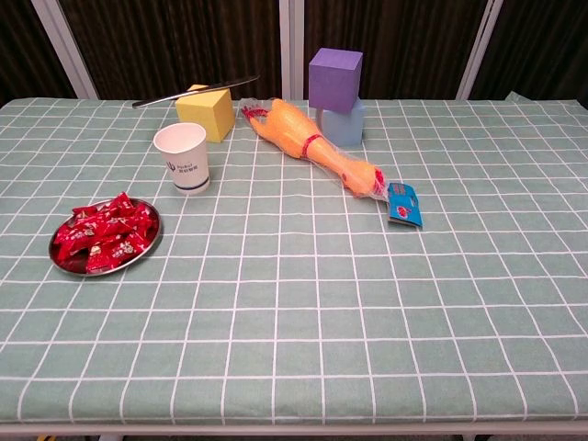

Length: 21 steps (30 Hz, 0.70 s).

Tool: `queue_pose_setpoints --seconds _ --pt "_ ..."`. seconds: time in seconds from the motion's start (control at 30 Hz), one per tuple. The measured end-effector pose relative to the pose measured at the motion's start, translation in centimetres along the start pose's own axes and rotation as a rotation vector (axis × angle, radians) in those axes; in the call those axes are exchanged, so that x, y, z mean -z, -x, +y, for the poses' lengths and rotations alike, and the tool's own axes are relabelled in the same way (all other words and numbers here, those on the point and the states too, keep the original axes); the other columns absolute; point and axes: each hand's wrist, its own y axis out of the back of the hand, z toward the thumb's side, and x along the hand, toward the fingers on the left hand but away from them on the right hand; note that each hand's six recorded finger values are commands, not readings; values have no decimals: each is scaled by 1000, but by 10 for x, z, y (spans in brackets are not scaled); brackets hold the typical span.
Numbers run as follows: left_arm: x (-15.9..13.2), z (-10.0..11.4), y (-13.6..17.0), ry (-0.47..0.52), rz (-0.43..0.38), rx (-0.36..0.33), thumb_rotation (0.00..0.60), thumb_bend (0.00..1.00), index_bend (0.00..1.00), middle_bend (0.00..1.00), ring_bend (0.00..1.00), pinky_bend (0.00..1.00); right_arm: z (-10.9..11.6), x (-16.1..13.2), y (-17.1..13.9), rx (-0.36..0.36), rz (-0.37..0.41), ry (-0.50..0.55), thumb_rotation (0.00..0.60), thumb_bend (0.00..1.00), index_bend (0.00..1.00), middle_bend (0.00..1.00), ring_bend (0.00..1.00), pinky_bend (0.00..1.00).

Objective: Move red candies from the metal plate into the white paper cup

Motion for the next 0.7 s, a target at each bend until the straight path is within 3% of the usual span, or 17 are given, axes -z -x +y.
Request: queue_pose_setpoints --seconds 0.27,0.37,0.43,0.57,0.7 --pt "-6 2 -3 31 -27 -13 600 127 354 356 294 404 4 -2 1 8 9 0 600 104 261 263 204 340" --pt "-11 5 -8 35 -57 -1 600 149 360 364 353 434 4 -1 0 12 6 2 600 103 261 263 203 340" --pt "-18 9 -15 41 -94 -5 600 156 366 383 418 496 5 -1 1 13 6 2 600 103 261 261 202 340" --pt "-40 13 -31 55 -194 -8 600 163 378 429 624 786 7 -4 2 19 15 -1 600 103 261 258 197 340" --pt "-68 11 -52 53 -322 27 600 165 378 430 745 938 9 -5 2 22 20 -9 600 103 261 257 197 340"
